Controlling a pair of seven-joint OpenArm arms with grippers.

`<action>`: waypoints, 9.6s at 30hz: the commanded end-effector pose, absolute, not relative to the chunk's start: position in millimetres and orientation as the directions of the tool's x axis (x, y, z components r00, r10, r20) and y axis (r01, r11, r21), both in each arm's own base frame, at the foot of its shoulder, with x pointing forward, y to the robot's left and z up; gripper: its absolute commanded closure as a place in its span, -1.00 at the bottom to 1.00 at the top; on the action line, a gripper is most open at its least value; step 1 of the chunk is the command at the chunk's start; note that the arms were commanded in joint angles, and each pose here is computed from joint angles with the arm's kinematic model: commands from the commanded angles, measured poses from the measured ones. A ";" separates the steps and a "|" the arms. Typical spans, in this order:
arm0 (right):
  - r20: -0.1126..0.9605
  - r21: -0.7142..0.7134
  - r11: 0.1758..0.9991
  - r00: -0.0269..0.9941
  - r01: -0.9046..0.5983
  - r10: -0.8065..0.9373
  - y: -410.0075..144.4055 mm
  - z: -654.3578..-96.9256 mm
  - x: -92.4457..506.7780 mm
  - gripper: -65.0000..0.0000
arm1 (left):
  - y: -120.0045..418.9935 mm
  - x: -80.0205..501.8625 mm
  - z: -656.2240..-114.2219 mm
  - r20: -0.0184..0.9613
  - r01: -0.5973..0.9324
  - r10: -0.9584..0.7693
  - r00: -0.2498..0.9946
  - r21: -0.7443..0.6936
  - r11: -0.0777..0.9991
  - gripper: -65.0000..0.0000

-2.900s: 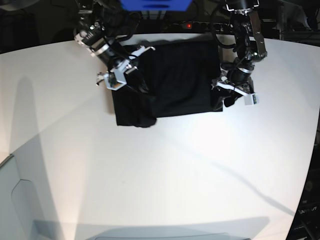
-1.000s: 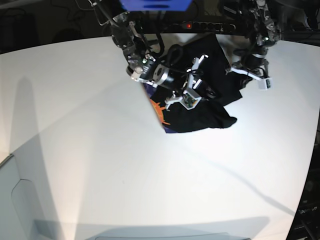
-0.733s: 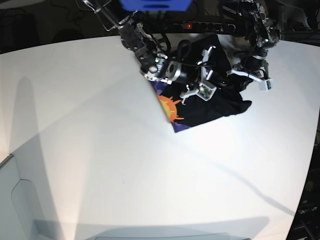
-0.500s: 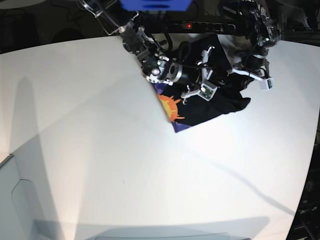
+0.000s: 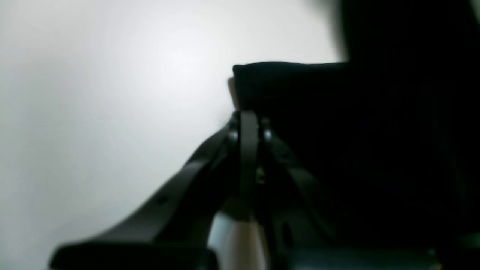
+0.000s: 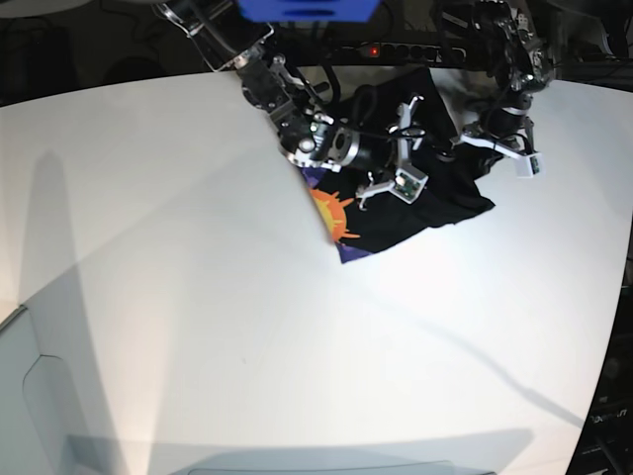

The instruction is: Fold the T-shirt properly

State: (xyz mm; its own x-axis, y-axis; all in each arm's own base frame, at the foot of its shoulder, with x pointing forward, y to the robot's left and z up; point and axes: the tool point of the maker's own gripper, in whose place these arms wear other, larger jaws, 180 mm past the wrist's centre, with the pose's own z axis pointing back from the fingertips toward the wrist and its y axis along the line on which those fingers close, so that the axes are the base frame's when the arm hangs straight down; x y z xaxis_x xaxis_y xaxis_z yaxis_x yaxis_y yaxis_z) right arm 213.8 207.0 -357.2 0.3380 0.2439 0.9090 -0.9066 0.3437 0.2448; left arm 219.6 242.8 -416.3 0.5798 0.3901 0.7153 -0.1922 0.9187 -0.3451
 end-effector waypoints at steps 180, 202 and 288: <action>0.963 0.087 0.820 0.259 -0.565 0.077 -44.8 -315.0 271.8 0.96 | 192.2 194.3 -411.1 0.681 -0.192 0.461 0.568 -0.435 0.880 0.99; 0.963 0.027 0.997 0.269 -0.078 -0.005 -211.2 -312.0 272.3 0.96 | 19.1 338.2 -446.4 0.604 0.832 -0.645 0.468 -0.054 0.553 0.99; 0.942 0.190 0.952 0.317 -0.241 -0.108 -101.4 -313.6 234.4 0.97 | 202.9 402.2 -232.4 0.810 0.304 -0.505 0.297 0.421 0.854 -0.83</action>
